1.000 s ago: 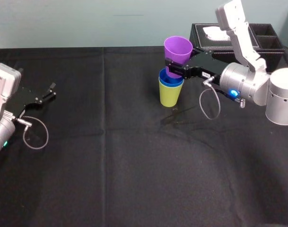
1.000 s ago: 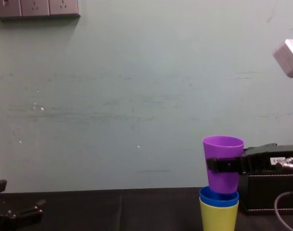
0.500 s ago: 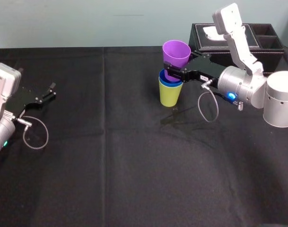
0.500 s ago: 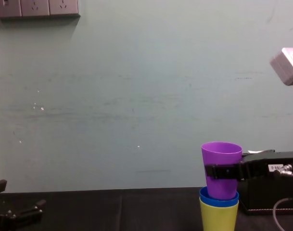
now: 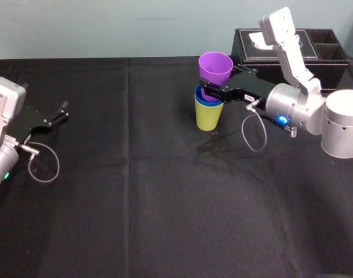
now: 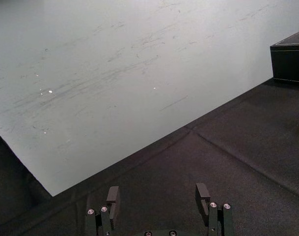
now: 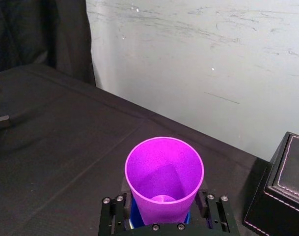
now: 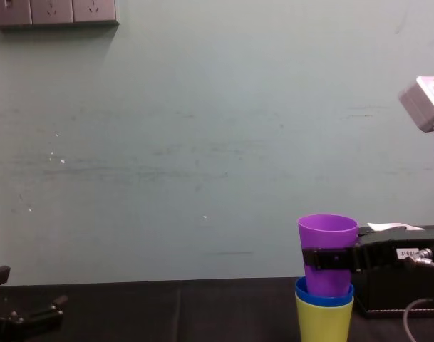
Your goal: Stack the three plastic cups sequentially using one hand.
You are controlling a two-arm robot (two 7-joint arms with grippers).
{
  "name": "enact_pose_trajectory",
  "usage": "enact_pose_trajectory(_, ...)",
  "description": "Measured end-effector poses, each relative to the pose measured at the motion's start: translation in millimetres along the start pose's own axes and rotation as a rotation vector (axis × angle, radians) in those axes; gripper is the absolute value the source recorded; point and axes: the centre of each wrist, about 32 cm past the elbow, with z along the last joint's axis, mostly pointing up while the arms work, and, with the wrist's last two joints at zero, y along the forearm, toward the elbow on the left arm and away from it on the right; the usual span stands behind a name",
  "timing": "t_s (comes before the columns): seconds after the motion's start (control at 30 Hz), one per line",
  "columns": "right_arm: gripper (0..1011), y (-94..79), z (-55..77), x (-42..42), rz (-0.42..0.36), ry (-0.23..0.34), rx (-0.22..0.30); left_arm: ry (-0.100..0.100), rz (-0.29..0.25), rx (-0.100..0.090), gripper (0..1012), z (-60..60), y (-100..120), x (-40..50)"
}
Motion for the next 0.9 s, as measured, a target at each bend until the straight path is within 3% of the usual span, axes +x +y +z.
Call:
enact_pose_trajectory(0.37,1003,-0.2,0.6,0.2,0.0,-0.001,0.001,0.0,0.0,0.0,1010,0.0,0.0,0.0)
enact_pose_trajectory(0.9,1000,-5.6,2.4,-1.1,-0.006,-0.002,0.018,0.0,0.0,0.0,1010,0.0,0.0,0.0)
